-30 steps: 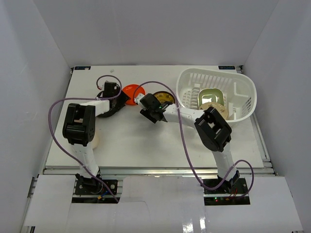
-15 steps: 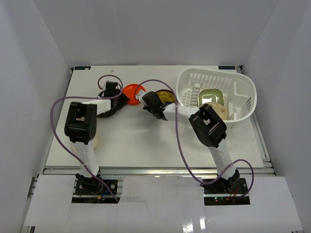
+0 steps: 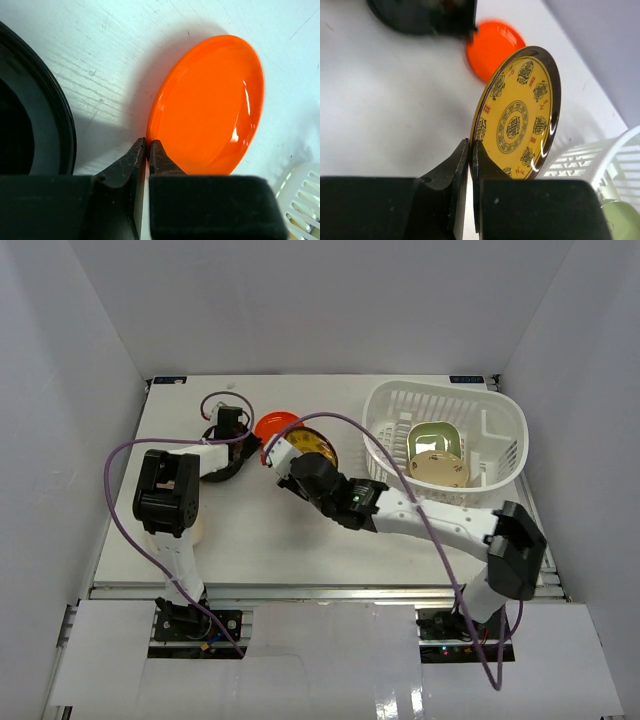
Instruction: Place the plates into the plastic bin on the countertop
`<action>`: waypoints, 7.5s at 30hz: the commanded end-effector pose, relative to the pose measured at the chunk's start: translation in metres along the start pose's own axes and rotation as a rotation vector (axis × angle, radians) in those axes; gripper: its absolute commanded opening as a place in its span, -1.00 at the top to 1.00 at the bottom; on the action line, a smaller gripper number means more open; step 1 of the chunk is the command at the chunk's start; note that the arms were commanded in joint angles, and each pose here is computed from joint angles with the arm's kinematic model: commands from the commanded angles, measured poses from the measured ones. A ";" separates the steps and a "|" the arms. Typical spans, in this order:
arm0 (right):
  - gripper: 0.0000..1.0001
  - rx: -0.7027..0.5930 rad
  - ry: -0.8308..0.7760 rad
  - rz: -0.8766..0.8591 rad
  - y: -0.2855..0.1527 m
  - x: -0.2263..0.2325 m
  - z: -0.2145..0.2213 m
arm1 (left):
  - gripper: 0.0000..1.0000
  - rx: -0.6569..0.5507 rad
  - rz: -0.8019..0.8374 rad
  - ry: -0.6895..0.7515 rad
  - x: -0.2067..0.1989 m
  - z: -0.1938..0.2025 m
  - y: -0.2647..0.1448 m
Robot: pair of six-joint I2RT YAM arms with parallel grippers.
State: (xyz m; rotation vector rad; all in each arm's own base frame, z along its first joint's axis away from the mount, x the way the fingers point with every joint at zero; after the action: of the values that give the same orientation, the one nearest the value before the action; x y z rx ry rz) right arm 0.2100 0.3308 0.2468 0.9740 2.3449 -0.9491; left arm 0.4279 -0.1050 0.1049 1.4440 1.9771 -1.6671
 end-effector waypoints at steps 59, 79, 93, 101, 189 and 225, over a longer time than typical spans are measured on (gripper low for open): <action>0.57 -0.420 0.835 0.300 -0.225 -0.159 0.074 | -0.75 0.105 0.589 0.417 -0.218 0.123 -0.199; -0.19 -0.271 0.845 -0.357 -0.014 0.029 -0.034 | -0.47 -0.575 -0.284 -0.059 0.114 -0.084 -0.232; -0.59 -0.095 0.934 -0.624 0.111 0.142 -0.086 | -0.47 -0.472 -0.551 0.019 0.132 -0.144 -0.189; -0.44 -0.003 0.954 -0.673 0.155 0.191 -0.080 | -0.49 -0.240 -0.614 0.010 0.161 -0.149 -0.149; 0.20 -0.372 0.985 0.262 -0.218 -0.163 0.125 | -0.48 -0.160 0.064 0.157 -0.001 -0.075 -0.174; 0.13 -0.417 0.926 0.105 -0.216 -0.146 0.108 | 1.00 -0.059 0.134 -0.083 0.065 -0.087 -0.130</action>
State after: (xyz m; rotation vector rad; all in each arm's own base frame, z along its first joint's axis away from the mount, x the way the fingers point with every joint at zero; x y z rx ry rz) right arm 0.1687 0.0736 0.3295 1.5982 3.0091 0.0238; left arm 0.3393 0.0243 0.1329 1.2843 1.9803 -1.6715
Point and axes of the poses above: each gripper's point midway between its finger pads, its own y axis out along the fingers, its own x axis along the line the jaws close on, z = x × y, the point moved 10 cm from there along -y, back along the fingers, and after that the axes turned 13 degrees about -y, right-handed, at the moved point
